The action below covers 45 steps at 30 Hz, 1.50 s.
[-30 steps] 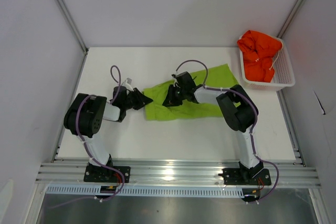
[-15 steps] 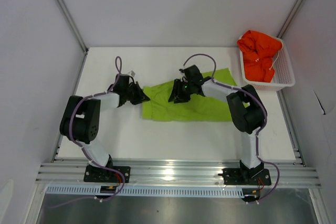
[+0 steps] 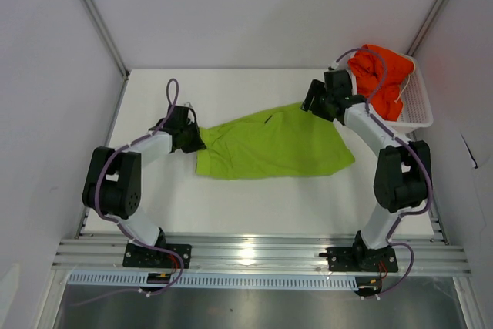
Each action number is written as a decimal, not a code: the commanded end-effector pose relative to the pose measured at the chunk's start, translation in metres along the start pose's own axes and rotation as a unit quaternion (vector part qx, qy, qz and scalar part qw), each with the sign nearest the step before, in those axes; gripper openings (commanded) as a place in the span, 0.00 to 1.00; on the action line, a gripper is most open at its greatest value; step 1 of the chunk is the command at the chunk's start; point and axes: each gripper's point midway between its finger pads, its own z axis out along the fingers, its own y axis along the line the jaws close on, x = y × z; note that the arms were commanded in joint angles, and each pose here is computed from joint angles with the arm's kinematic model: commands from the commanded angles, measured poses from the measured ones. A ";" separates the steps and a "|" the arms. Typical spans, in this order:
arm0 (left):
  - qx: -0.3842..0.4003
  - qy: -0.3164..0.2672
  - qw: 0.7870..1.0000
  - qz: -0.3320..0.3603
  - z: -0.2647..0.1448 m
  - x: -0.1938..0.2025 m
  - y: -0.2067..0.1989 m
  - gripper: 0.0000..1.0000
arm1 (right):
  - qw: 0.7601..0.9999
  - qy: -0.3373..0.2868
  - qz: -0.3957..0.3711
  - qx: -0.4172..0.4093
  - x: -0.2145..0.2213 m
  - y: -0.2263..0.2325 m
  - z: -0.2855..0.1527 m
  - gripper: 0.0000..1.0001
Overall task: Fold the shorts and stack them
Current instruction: Fold the shorts
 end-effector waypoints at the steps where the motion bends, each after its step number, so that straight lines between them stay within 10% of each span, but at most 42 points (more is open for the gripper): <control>1: -0.015 -0.027 0.998 0.046 -0.010 -0.004 0.001 0.00 | 0.996 -0.036 0.018 0.079 -0.025 -0.034 0.013 0.68; 32: -0.021 -0.002 0.997 0.068 0.003 0.011 -0.002 0.00 | 0.985 -0.013 0.121 0.120 -0.042 -0.070 0.148 0.63; 42: -0.026 -0.002 0.997 0.066 0.003 0.011 -0.001 0.00 | 0.984 -0.056 0.123 0.114 -0.059 -0.069 0.140 0.00; 45: -0.025 -0.003 0.998 0.066 0.002 0.011 -0.001 0.00 | 0.984 -0.074 0.127 0.102 -0.065 -0.071 0.137 0.00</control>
